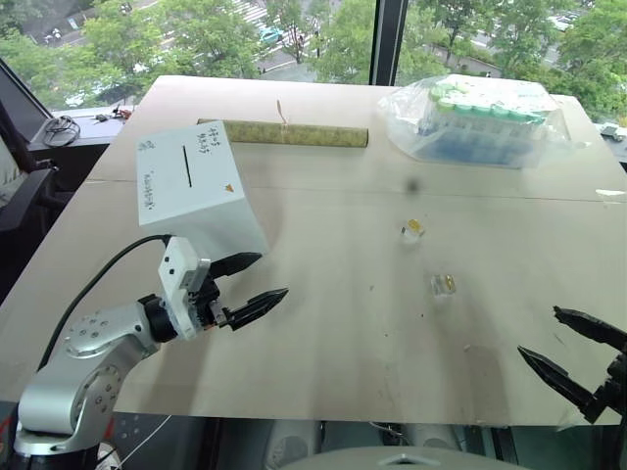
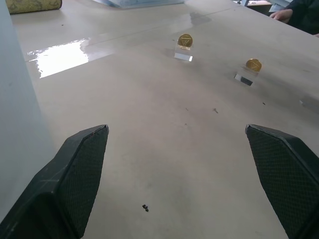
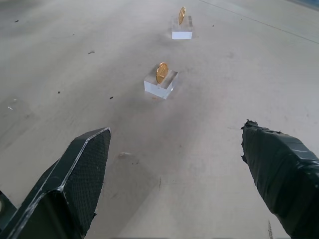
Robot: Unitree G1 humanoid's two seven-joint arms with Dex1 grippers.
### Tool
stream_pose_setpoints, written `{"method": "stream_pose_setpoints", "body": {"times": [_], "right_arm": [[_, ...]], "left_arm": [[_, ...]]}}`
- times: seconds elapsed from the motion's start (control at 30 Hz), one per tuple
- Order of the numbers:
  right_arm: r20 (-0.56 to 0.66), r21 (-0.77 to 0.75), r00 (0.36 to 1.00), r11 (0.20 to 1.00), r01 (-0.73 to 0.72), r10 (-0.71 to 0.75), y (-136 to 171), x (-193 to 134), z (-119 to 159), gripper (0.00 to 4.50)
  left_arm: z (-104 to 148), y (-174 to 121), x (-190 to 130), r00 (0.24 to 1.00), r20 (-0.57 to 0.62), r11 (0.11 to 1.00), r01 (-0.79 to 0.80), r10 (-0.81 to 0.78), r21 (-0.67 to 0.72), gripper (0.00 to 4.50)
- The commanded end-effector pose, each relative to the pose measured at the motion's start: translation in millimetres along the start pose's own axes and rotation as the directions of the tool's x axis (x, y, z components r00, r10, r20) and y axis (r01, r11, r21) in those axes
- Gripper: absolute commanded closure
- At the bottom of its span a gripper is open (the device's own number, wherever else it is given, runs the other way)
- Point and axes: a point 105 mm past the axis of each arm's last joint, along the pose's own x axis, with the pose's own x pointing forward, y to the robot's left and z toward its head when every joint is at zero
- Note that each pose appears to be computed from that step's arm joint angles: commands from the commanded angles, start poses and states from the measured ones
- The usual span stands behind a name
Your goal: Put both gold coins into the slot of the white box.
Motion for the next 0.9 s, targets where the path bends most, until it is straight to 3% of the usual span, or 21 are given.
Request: {"method": "stream_pose_setpoints", "body": {"times": [0.03,0.23,0.33,0.43,0.63,0.9], "right_arm": [[-0.018,-0.023,0.998,0.998,0.057,-0.057,4,18,4,0.04],[-0.046,0.051,0.997,0.996,0.071,-0.069,21,71,20,0.04],[-0.060,0.084,0.997,0.995,0.052,-0.047,27,87,24,0.86],[-0.099,0.071,0.994,0.996,0.052,-0.045,32,97,23,2.20],[-0.129,0.105,0.990,0.992,0.070,-0.057,30,123,26,2.20],[-0.185,0.079,0.977,0.989,0.123,-0.106,21,131,22,2.20]], "left_arm": [[21,-13,15,0.994,0.045,0.994,0.094,-0.097,0.062,0.00],[34,-43,40,0.944,0.043,0.940,0.322,-0.328,0.115,0.00],[39,-49,44,0.925,0.051,0.921,0.369,-0.377,0.128,0.00],[40,-53,44,0.909,0.038,0.902,0.407,-0.416,0.146,0.00],[42,-63,47,0.883,0.015,0.871,0.460,-0.470,0.173,0.00],[45,-61,49,0.890,0.021,0.880,0.446,-0.455,0.166,0.00]]}}
